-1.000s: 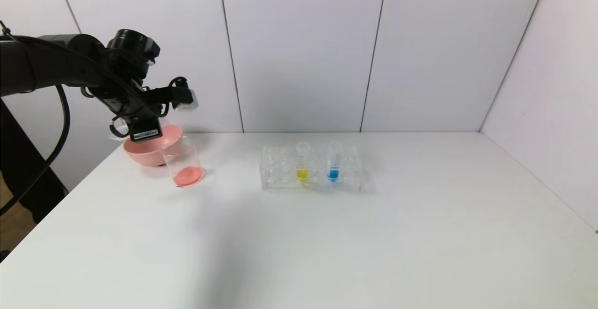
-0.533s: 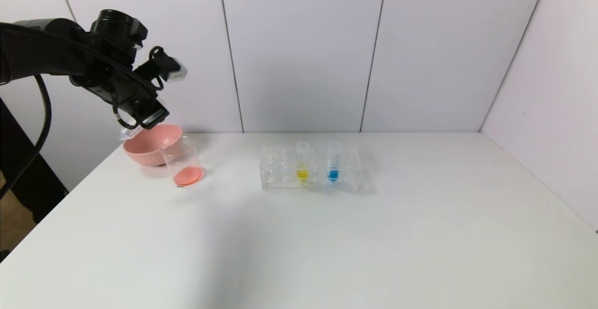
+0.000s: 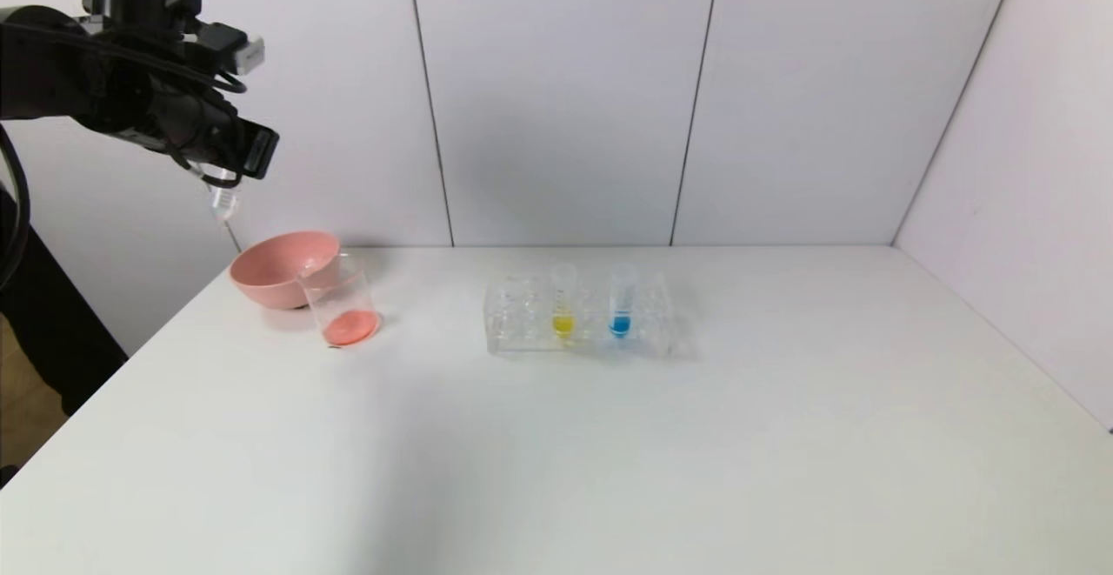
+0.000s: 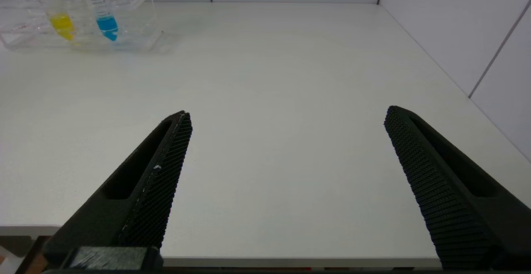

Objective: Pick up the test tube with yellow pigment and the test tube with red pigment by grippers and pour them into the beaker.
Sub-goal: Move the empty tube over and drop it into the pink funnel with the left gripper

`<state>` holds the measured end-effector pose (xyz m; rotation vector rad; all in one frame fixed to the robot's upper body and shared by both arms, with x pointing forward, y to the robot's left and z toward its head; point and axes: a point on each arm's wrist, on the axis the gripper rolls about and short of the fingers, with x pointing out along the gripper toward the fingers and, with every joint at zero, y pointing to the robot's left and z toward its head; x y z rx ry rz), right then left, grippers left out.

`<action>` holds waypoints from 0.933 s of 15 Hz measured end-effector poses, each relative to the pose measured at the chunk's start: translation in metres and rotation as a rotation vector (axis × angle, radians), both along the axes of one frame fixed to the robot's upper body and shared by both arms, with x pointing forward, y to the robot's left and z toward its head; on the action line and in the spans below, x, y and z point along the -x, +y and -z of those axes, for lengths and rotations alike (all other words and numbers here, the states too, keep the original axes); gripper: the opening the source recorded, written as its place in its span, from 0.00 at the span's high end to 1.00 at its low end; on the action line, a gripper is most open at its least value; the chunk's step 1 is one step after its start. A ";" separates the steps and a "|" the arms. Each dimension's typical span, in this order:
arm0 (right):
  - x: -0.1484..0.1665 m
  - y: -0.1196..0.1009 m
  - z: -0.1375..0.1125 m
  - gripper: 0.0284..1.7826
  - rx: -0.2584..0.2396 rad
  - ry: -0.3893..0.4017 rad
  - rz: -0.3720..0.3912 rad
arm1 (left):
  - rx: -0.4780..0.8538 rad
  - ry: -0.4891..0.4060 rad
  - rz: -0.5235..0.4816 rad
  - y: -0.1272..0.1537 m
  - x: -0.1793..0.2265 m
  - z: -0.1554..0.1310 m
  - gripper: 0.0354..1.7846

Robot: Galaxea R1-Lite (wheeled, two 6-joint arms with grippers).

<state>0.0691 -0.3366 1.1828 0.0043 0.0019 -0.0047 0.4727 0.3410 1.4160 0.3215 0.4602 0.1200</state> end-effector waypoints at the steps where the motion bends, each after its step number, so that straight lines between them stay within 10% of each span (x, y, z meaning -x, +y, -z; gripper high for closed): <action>1: 0.000 0.000 0.000 0.05 0.000 0.000 0.000 | 0.046 -0.044 -0.028 0.003 -0.001 -0.003 0.75; 14: 0.000 0.000 0.000 0.05 0.000 0.000 0.000 | 0.313 -0.188 -0.208 0.033 -0.022 0.010 0.75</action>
